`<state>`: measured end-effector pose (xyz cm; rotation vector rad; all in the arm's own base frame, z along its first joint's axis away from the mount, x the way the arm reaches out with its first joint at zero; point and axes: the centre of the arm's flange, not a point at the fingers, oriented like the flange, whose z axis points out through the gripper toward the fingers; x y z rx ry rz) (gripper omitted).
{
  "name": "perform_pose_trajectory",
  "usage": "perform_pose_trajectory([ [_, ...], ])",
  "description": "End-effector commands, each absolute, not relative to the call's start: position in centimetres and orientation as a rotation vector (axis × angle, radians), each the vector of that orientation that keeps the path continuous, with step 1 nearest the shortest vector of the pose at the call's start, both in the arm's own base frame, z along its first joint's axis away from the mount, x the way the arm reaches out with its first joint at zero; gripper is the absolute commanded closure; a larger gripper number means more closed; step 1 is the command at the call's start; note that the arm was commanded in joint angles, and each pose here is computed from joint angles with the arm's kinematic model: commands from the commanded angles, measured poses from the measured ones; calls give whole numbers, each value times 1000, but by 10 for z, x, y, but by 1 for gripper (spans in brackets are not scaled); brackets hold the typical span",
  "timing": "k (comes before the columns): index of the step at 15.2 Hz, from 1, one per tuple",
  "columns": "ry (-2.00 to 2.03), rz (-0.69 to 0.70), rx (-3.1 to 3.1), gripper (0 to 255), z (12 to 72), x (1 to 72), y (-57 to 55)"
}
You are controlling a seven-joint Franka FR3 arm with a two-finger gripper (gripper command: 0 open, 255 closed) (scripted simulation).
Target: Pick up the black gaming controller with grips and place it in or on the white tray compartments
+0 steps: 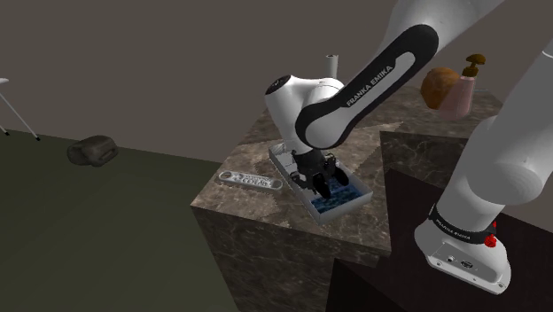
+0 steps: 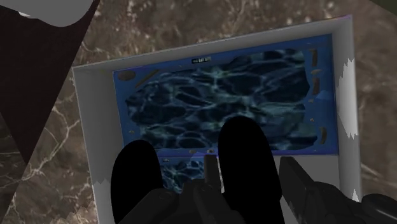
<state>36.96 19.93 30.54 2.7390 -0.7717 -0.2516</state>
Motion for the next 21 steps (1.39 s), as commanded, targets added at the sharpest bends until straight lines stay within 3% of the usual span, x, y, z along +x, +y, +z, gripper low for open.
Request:
perform_pose_trajectory([
  [1,-772,-252,2739,255,315,370,199],
  [19,-772,-252,2739,255,405,370,199],
  [21,-772,-252,2739,255,403,394,189],
])
